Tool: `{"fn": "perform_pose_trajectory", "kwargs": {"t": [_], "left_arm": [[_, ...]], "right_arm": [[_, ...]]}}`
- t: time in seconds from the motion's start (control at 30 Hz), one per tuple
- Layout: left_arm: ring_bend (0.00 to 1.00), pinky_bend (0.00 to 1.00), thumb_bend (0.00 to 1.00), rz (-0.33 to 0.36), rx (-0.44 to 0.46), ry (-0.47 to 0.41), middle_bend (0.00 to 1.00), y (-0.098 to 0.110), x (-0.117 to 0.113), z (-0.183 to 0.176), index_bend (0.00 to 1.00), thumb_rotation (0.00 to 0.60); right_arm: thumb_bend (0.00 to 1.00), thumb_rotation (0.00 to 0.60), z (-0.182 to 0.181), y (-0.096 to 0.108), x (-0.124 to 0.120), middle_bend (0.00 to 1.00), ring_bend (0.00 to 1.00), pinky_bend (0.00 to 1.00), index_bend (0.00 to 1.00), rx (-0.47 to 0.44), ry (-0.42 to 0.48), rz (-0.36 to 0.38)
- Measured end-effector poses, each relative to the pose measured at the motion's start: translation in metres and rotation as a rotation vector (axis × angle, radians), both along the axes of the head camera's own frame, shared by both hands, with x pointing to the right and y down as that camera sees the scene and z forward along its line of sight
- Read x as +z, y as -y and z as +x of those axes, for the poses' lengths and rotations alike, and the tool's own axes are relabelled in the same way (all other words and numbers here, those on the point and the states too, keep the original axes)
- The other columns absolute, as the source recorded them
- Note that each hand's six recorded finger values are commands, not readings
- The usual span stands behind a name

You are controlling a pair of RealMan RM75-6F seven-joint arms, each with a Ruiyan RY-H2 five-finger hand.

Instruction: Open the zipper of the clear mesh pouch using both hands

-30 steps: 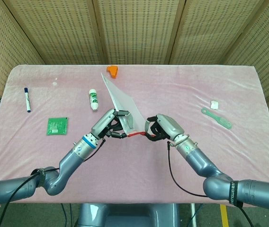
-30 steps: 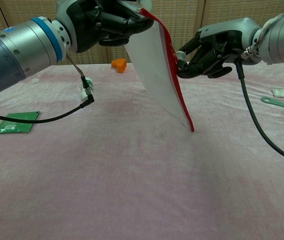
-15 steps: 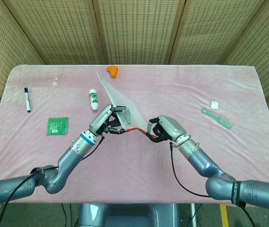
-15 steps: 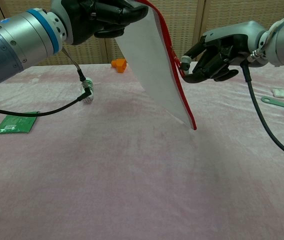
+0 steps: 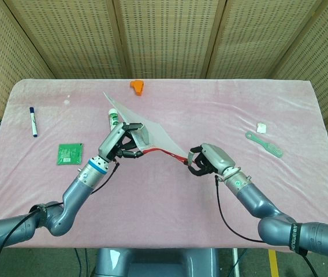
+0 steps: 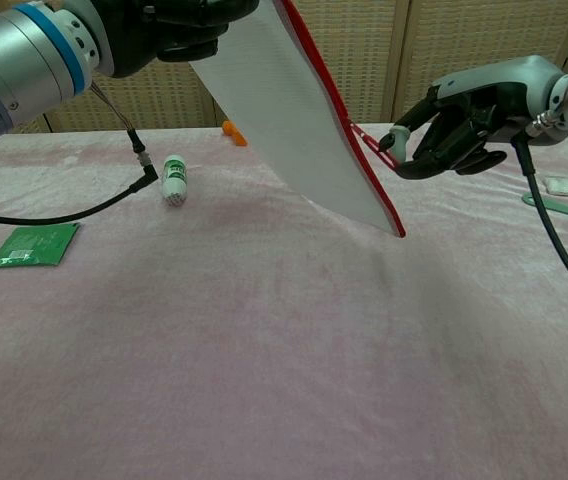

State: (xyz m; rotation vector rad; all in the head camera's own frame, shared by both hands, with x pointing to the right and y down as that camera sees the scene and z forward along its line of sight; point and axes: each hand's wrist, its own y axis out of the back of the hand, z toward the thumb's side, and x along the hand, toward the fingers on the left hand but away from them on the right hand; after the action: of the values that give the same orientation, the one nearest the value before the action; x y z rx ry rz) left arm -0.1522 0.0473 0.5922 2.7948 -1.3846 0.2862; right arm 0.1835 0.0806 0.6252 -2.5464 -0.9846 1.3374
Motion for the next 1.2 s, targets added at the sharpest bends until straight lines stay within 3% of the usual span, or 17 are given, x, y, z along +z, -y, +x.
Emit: {"fn": "perform_pose_trajectory", "kwargs": {"t": [0.67, 1.2], "left_arm": [[0.89, 1.00, 0.79, 0.012, -0.029, -0.033, 1.00, 0.011, -0.015, -0.008, 0.88, 0.600], [0.89, 1.00, 0.79, 0.031, -0.055, -0.033, 1.00, 0.021, -0.025, -0.020, 0.88, 0.600]], "right_arm": [[1.00, 0.600, 0.021, -0.008, 0.016, 0.98, 0.95, 1.00, 0.84, -0.008, -0.068, -0.020], [1.00, 0.600, 0.052, -0.025, 0.038, 0.98, 0.95, 1.00, 0.84, -0.063, -0.206, -0.078]]}}
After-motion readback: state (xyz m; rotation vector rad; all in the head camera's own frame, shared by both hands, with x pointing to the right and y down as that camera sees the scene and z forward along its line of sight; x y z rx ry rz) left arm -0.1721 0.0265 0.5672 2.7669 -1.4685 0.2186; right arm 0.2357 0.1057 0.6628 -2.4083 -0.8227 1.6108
